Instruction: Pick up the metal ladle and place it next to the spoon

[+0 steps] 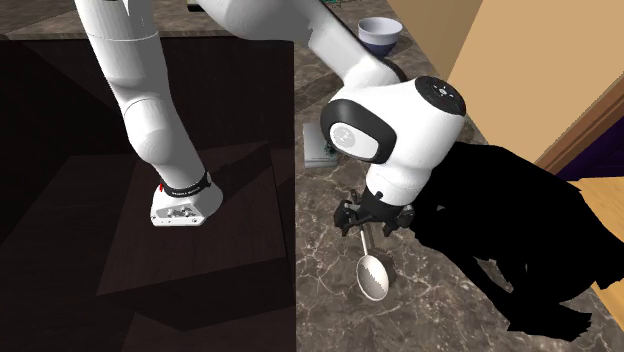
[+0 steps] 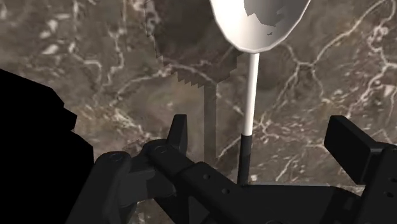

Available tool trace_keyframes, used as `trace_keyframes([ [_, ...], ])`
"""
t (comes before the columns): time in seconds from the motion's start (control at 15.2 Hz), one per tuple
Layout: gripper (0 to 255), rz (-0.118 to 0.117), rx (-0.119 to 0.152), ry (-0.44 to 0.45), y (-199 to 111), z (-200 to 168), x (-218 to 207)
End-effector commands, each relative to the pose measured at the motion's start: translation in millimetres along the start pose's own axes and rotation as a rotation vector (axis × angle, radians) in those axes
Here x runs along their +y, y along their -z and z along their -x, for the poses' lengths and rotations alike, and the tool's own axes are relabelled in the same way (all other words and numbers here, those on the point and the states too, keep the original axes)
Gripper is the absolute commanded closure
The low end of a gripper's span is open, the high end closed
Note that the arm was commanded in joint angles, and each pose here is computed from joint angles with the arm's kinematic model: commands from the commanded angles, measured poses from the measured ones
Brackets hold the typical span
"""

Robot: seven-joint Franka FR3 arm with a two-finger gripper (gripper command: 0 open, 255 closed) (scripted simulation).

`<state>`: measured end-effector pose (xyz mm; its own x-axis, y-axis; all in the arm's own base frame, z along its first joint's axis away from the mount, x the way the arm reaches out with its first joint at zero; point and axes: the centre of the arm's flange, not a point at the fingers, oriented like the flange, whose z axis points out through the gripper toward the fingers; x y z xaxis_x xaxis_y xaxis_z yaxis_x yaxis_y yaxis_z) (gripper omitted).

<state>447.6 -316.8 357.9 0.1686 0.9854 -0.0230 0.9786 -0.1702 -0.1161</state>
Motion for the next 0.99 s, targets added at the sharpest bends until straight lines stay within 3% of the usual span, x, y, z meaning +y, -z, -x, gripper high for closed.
trace_keyframes([
  [0.0,0,0.001,-0.003,0.005,-12.2,-2.1,1.9],
  [0.59,0,0.001,-0.003,0.005,-20.5,-2.0,1.9],
  [0.66,255,0.001,-0.003,0.005,-20.5,-2.0,1.9],
  [0.92,255,0.001,-0.003,0.005,-20.5,-2.0,1.9],
])
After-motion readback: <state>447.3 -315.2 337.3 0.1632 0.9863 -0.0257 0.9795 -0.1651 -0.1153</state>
